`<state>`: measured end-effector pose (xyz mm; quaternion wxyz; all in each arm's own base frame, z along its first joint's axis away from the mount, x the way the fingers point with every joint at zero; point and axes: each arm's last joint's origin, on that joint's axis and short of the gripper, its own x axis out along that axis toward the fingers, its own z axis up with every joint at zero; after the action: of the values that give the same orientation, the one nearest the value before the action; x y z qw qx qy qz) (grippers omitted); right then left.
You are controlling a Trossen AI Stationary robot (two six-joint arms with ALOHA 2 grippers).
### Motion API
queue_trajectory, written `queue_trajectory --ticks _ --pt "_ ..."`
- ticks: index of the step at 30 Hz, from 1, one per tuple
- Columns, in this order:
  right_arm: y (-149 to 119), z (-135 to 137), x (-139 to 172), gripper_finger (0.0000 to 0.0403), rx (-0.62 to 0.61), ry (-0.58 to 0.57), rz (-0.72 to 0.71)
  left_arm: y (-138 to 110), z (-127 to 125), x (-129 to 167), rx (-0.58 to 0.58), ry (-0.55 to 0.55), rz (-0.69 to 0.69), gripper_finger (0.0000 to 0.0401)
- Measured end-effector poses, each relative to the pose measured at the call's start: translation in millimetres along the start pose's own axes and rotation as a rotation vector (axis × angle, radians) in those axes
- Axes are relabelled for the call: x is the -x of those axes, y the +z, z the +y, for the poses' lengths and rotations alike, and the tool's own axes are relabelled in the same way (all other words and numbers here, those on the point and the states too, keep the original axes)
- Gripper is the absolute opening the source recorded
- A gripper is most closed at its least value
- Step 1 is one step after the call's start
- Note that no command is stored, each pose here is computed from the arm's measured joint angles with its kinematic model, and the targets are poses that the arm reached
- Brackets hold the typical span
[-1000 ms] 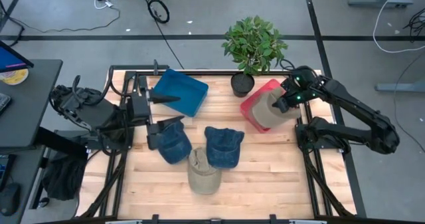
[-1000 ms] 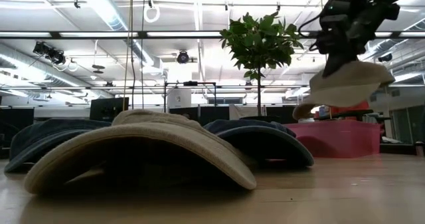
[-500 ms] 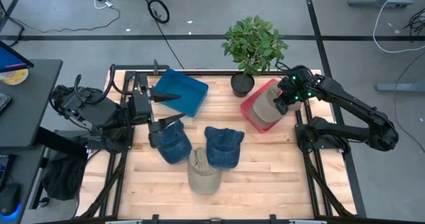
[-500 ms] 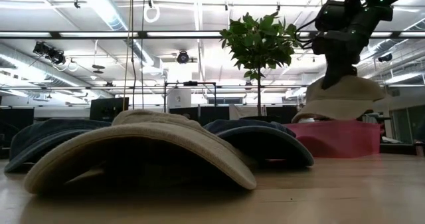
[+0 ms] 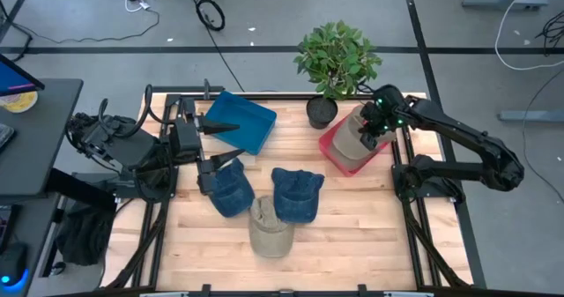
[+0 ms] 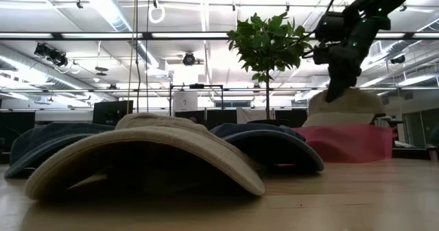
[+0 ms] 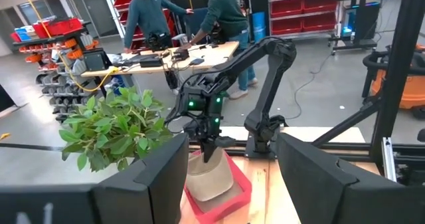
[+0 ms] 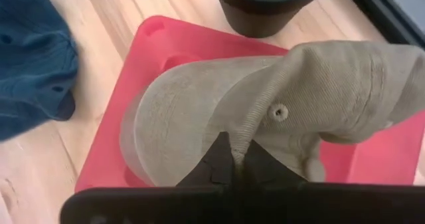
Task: Pick & Place hat
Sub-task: Put the left brown cap into the red bin
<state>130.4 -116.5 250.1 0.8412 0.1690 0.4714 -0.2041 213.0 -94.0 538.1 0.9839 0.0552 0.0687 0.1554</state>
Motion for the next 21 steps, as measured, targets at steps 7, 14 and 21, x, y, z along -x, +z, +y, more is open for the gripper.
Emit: queue_trajectory --ticks 7,14,21 --pt "1 -3 -12 0.0000 -0.027 0.007 0.070 1 0 0 0.027 0.015 -0.007 0.0231" --pt "4 -5 -13 0.0007 -0.037 -0.038 0.057 1 0 0 0.014 0.015 -0.004 0.0231" --pt "3 -4 -13 0.0047 -0.073 -0.039 0.060 1 0 0 -0.003 0.018 -0.004 0.0231"
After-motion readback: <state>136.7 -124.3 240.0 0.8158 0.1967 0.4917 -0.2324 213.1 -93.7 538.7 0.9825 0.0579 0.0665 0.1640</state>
